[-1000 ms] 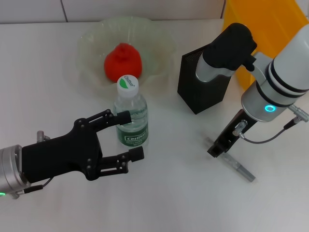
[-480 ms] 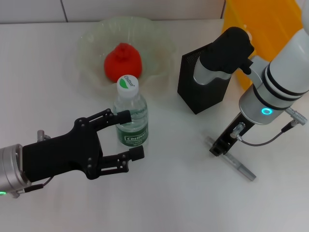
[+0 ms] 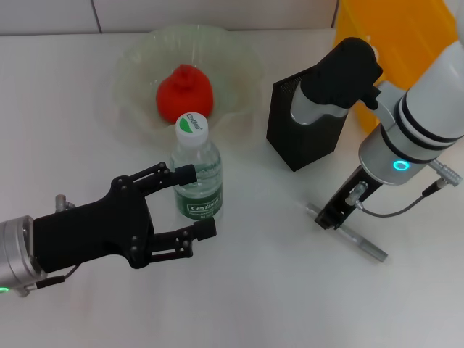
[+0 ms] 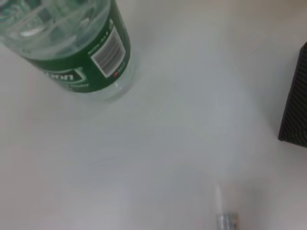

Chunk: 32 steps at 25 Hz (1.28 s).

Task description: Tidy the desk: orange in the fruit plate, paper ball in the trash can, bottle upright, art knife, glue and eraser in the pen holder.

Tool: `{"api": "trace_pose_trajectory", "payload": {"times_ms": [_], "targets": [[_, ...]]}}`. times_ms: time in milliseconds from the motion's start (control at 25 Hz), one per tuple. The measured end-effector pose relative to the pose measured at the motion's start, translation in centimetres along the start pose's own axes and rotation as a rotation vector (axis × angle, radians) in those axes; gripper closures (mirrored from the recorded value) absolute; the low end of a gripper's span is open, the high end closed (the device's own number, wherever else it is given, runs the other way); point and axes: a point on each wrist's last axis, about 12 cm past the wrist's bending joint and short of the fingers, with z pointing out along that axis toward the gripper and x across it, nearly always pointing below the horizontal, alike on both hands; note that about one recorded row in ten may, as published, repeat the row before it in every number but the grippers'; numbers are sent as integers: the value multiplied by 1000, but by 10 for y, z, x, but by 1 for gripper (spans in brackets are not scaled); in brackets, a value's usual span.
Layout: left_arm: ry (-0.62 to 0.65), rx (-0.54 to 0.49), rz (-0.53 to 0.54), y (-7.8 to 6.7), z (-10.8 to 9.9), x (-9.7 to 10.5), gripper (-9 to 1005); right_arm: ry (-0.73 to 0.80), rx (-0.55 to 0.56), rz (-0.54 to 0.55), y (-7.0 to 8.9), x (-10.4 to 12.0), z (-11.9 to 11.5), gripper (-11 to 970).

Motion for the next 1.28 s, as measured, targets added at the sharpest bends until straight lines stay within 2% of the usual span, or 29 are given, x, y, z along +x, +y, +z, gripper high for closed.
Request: {"api": "trace_pose_trajectory", "payload": {"times_ms": [160,280,320,440,480,520,560,600,640,720,760,800,840,920,960,1000,1080,1120,1280], "targets": [[0,-1,-3,0,0,0,137,-65,3,-6,1,2,-16,821],[-4,-3,-6,0,-2,0,137,-163,-7,10,-6,9,-40,823],[-6,-5,-6,0,-2,0,137,-278,-54,31,-14,19,-62,823],[-16,-10,-9,0,-3,-1,137,-490,-159,55,-26,39,-93,824],[-16,-9,-9,0,-4,-1,137,-490,-159,55,-26,39,-93,824],[-18,-10,-10,0,-4,-2,137,-654,-204,71,-38,55,-110,824],[-21,-13,-11,-1,-4,-1,137,-654,-204,71,-38,55,-110,825],[-23,-15,-11,-1,-4,-1,137,-795,-227,77,-50,68,-117,825],[-26,-19,-11,-1,-4,-1,137,-795,-227,77,-50,68,-117,826],[-30,-24,-12,-1,-5,-1,136,-987,-248,83,-69,79,-107,826],[-30,-24,-12,-1,-5,-1,136,-987,-248,83,-69,79,-107,827],[-30,-24,-11,0,-4,-2,136,-1110,-258,106,-80,82,-89,827],[-29,-23,-10,0,-4,-2,136,-1110,-258,106,-80,82,-89,827],[-28,-25,-8,1,-4,-2,136,-1248,-227,107,-88,83,-62,828],[-28,-25,-8,1,-4,-2,136,-1248,-227,107,-88,83,-62,825],[-29,-27,-8,1,-4,-2,136,-1292,-177,115,-92,83,-46,821],[-30,-28,-8,1,-4,-2,136,-1308,-152,117,-93,82,-41,814],[-31,-32,-12,1,-4,-2,136,-1331,-105,118,-94,79,-29,811],[-35,-33,-22,0,-4,0,137,-1343,-80,113,-92,72,-15,797]]}}
